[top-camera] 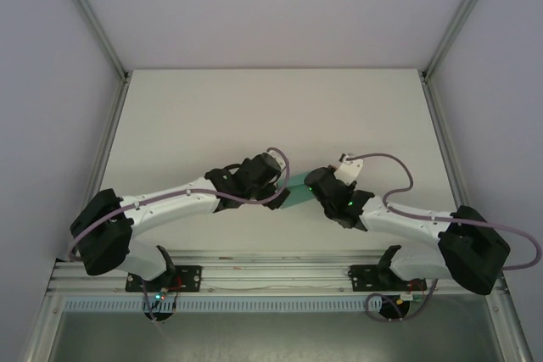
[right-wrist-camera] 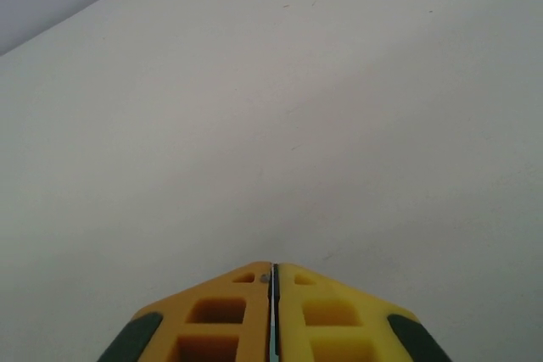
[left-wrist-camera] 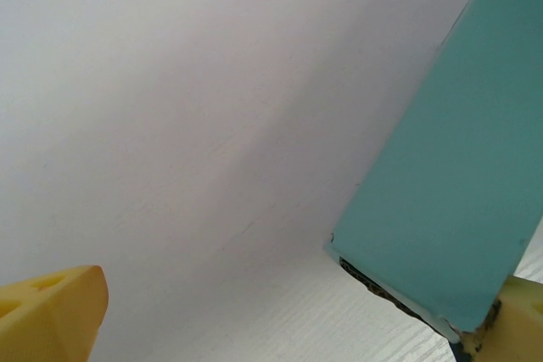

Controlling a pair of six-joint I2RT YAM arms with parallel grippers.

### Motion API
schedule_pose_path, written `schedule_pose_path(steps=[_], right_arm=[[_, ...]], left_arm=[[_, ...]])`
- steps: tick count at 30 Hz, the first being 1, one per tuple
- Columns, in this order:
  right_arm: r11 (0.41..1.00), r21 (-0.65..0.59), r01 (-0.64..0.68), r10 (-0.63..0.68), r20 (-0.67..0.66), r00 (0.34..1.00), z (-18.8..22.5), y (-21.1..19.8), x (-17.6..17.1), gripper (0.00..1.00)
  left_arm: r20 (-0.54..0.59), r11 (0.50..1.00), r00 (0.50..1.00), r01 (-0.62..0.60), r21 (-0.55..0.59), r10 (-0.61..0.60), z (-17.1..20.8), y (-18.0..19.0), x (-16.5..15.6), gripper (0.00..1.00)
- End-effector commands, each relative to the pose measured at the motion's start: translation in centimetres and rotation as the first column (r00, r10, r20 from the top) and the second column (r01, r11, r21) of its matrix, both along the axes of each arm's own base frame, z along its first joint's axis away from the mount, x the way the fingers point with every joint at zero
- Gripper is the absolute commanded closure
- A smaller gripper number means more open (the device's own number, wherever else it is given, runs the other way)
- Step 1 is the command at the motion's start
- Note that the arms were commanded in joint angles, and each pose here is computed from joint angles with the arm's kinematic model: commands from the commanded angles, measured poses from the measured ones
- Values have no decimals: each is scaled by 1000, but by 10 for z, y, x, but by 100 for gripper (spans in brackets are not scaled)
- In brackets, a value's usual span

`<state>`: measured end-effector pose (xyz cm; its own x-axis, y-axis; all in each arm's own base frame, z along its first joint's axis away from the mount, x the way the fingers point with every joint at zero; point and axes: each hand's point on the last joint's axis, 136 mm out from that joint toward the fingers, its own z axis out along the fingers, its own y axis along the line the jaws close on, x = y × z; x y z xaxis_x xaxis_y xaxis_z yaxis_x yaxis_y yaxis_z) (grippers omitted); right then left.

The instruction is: Assemble paper box

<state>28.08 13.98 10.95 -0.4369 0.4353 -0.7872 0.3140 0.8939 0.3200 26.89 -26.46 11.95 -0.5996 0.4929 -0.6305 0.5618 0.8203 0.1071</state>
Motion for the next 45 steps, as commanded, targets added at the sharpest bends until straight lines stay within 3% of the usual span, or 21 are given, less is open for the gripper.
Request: schedule_pose_path(steps=[1, 6, 10, 17, 22, 34, 45], right_arm=[[985, -68, -160, 145, -188, 971, -27, 5, -27, 78], [960, 63, -272, 279, -154, 948, -4, 23, -17, 72], [939, 66, -338, 344, -163, 925, 1, 27, -16, 64], [882, 128, -453, 470, -201, 859, -1, 43, -16, 63], [866, 181, -466, 500, -272, 822, -17, 46, -21, 78], [877, 236, -418, 475, -297, 828, -40, 40, -34, 80], [875, 253, -414, 478, -302, 825, -45, 40, -38, 89]], left_arm=[[-48, 992, 998, 33, 123, -28, -29, 16, -11, 0], [-25, 991, 998, 55, 120, -53, -26, 15, -10, 0], [-5, 991, 996, 87, 105, -87, -24, 11, -9, 0], [-11, 980, 987, 161, 116, -161, -27, 7, -15, 0], [5, 971, 974, 223, 91, -225, -22, -2, -17, 0], [-41, 910, 910, 414, 25, -413, -26, -29, -31, 0], [-84, 853, 853, 500, -148, -515, -12, -44, -34, 0]])
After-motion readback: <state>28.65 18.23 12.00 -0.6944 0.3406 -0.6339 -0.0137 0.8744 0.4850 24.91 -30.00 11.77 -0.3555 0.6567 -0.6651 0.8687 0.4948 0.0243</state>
